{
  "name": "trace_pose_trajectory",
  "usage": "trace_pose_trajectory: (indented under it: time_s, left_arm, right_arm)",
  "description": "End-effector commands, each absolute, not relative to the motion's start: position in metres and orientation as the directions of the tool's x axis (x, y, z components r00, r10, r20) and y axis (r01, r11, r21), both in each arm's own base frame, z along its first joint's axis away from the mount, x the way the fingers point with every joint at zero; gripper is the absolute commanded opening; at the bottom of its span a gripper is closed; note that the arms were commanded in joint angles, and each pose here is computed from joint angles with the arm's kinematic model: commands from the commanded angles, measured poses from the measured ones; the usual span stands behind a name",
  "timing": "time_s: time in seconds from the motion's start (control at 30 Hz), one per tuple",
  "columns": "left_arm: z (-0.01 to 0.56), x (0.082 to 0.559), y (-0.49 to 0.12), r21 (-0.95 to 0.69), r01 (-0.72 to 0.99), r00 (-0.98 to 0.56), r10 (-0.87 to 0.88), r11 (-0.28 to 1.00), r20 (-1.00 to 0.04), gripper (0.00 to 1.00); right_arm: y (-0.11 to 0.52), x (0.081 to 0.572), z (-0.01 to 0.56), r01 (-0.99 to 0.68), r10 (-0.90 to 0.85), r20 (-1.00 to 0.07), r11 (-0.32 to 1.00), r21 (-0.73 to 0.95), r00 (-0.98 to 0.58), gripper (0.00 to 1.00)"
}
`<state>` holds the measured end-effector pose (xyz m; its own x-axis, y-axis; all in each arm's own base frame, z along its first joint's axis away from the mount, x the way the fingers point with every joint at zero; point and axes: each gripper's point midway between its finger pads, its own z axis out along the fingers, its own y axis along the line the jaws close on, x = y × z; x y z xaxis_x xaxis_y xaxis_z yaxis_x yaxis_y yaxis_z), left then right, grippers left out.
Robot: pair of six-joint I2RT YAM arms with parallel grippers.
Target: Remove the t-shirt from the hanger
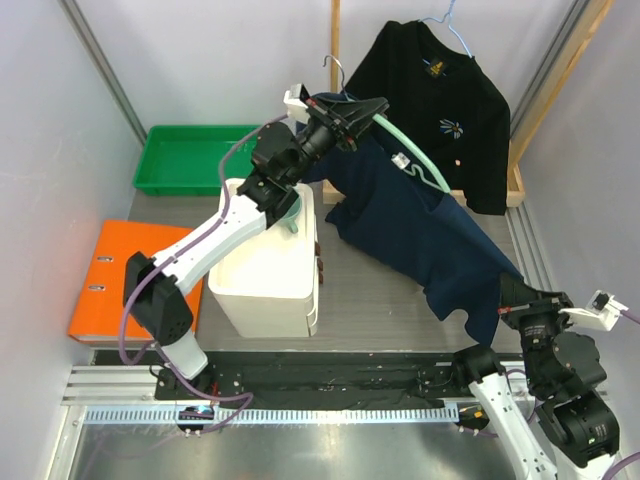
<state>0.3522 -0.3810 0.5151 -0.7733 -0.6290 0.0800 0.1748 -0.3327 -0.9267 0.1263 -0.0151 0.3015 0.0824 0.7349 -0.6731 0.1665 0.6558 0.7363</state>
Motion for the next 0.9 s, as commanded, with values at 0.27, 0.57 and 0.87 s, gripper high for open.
trace_pose_trajectory:
  time_s: [0.27,0.57,0.87]
  left_arm:
    - [0.62,0.327,-0.316,-0.77,0.395,-0.739,-0.671,-0.501,0.057,0.0]
    - [0.575,0.305,-0.377,-0.848,0.473,-0.729,-0.646,-0.238,-0.225,0.0]
    - [0.536,0.293,-0.431,-0.839,0.543,-0.712,-0.536,-0.012,-0.454,0.0]
  right_arm:
    - [-0.016,0.152,0.293,0.272,0.679,-0.733,0.701,0.66,0.031,0.01]
    - [0.038,0.186,0.307,0.054,0.536,-0.824,0.843,0.536,-0.185,0.09]
    - [0.078,0.168,0.328,-0.255,0.3,-0.909,0.891,0.375,-0.289,0.87]
